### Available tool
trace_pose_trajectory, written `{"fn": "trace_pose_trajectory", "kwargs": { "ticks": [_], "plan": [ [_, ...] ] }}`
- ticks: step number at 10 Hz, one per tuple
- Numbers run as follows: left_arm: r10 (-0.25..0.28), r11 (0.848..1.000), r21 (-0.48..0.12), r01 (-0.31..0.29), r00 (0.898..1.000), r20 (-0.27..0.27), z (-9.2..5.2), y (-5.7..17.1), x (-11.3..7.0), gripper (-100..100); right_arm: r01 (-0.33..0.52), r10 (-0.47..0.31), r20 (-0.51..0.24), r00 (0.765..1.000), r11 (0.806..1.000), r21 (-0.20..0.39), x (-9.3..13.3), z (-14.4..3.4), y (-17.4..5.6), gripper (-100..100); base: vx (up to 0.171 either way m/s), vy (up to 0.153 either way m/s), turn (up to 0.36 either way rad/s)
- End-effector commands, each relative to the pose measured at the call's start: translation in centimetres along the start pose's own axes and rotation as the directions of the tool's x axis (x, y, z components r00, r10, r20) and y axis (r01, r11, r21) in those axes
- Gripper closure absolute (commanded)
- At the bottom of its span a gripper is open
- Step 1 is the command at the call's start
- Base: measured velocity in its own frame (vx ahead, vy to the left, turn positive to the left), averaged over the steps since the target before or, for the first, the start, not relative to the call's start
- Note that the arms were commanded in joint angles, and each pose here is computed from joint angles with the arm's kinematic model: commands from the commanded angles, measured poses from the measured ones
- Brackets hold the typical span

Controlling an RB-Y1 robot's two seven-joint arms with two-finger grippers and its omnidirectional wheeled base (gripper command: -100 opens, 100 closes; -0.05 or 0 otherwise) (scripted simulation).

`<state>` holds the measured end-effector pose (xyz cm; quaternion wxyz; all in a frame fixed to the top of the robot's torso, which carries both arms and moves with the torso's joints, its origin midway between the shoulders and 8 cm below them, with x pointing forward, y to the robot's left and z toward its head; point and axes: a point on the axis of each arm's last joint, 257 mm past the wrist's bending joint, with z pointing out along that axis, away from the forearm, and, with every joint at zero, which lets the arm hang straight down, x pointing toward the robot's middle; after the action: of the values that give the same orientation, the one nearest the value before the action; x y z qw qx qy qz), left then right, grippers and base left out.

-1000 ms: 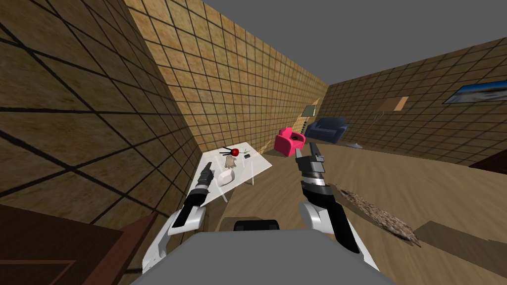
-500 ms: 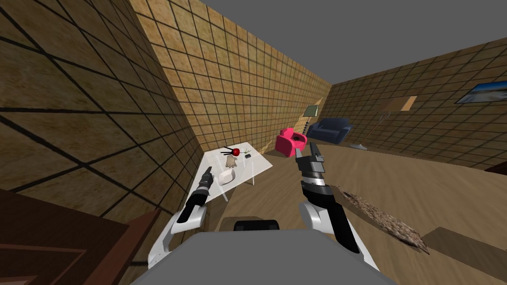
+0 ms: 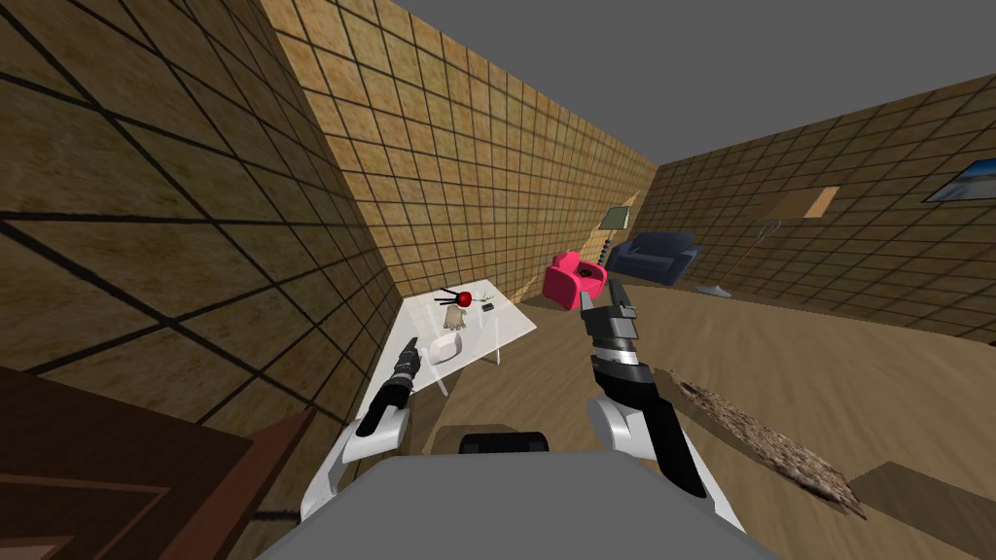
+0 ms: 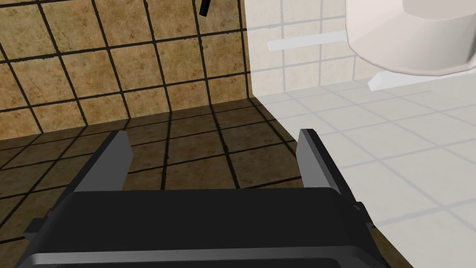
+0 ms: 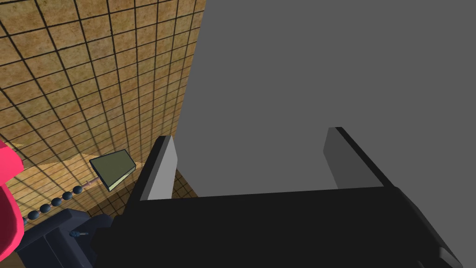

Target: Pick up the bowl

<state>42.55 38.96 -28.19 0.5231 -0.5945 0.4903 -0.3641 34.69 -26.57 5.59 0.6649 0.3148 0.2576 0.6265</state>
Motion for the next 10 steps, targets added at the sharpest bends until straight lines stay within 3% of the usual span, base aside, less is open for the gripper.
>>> {"fn": "trace_pose_trajectory", "kwargs": {
  "ticks": [1,5,10],
  "plan": [
    [-0.012,0.998,-0.055,0.012,1.000,0.012,0.1,2.1,-0.4,-100,0.000,0.000,0.000,1.000,1.000,0.000,0.0,0.0,0.0,0,0.030,-0.024,0.046],
    [-0.030,0.981,-0.192,0.037,0.999,0.038,-0.1,7.2,-1.3,-100,0.000,0.000,0.000,1.000,1.000,0.000,0.0,0.0,0.0,0,0.062,-0.039,0.052],
    [-0.053,0.934,-0.351,0.073,0.996,0.067,-1.0,13.5,-2.0,-100,0.000,0.000,0.000,1.000,1.000,0.000,0.0,0.0,0.0,0,0.103,-0.062,0.044]
  ]
}}
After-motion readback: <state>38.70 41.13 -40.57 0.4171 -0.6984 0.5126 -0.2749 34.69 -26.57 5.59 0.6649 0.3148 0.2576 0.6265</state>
